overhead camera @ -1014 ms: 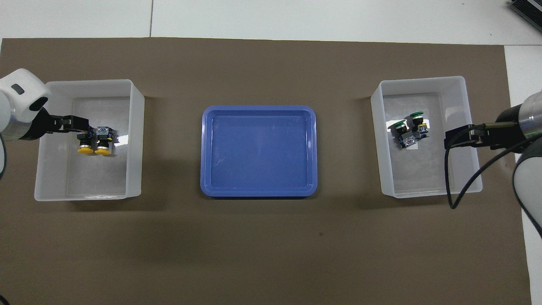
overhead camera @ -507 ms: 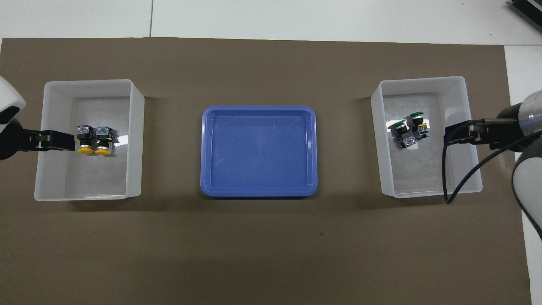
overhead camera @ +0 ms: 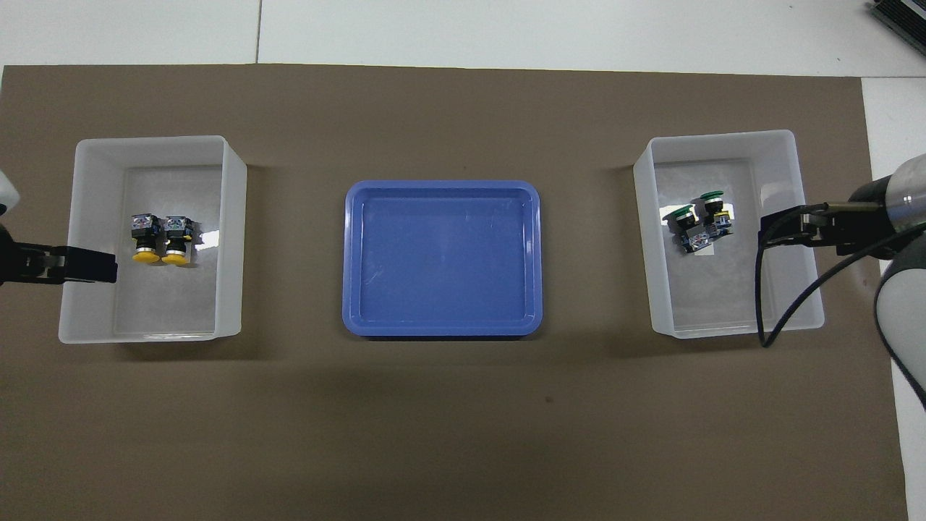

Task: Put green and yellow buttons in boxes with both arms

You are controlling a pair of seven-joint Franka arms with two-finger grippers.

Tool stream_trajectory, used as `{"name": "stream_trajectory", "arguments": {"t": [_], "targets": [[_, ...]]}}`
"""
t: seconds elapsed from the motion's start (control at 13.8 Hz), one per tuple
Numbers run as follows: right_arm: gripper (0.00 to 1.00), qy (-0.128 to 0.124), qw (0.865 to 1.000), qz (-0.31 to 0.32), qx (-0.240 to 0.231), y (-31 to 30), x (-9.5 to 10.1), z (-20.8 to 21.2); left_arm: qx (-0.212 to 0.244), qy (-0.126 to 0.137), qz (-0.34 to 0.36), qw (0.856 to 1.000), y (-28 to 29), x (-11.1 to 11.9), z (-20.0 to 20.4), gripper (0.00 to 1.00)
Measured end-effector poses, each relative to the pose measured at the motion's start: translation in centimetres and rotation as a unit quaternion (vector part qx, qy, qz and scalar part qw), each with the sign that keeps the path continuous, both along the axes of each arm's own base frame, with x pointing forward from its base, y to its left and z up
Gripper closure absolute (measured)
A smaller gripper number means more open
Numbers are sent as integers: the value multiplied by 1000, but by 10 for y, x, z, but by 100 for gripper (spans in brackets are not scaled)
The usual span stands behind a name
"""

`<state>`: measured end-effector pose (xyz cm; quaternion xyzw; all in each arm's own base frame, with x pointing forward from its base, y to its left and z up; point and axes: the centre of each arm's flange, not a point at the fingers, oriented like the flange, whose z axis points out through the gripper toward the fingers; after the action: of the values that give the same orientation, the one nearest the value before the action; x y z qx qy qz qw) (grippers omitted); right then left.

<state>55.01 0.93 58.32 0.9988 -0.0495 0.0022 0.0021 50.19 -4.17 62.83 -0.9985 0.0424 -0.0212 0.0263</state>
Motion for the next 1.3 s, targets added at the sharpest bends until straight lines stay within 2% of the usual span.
{"name": "stream_trajectory", "arguments": {"t": [0.58, 1.3], "targets": [[0, 0, 1000, -1, 0, 0, 0, 0, -1, -10, -1, 1000, -1, 5, -14, 0], [0, -3, 1000, -1, 0, 0, 1, -1, -5, -5, -1, 1000, -1, 5, -27, 0]]}}
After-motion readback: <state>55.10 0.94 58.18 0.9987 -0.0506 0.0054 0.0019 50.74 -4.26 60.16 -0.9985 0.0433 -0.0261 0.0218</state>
